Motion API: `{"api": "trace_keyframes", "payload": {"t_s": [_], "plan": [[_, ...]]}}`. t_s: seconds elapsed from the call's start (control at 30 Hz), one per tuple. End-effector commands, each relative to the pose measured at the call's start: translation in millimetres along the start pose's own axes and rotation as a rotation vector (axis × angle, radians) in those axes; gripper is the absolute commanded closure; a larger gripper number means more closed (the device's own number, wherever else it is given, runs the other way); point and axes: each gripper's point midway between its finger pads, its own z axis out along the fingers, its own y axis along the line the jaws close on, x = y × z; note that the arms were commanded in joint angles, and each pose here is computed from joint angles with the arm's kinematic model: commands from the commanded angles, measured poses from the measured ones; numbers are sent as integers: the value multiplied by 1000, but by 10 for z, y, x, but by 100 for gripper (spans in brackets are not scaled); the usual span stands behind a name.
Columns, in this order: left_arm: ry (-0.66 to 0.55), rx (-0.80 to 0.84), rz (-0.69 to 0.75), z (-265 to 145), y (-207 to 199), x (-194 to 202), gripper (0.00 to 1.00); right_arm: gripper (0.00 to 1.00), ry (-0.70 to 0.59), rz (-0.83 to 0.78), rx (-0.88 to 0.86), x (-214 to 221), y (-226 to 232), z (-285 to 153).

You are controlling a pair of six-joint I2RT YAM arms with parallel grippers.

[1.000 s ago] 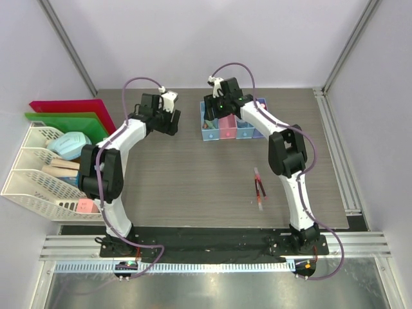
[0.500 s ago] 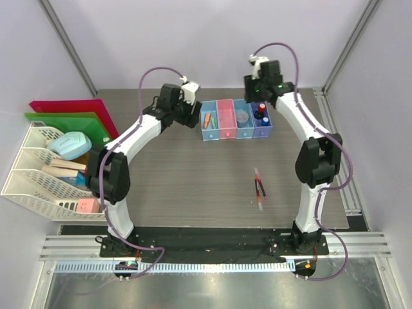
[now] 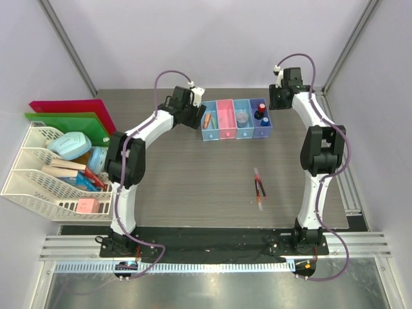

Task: Sort the stationery into containers
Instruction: Move the storage box to the center of the board.

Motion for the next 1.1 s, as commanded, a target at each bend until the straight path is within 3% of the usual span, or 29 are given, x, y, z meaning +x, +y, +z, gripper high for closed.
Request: {"api": "trace_keyframes", "payload": {"t_s": [0.0, 0.2, 0.63, 1.07], "plan": [[-48, -21, 30, -40, 10, -226, 34, 58, -17, -27, -75, -79, 161, 45], [-38, -13, 37, 20, -27, -186, 34, 62, 38, -26, -76, 179, 150, 259], [0, -2, 65, 134, -106, -41, 34, 77, 48, -19, -112, 287, 216, 287], [-168, -18, 60, -374, -93, -670, 33, 83, 57, -15, -131, 369, 255, 243]]}}
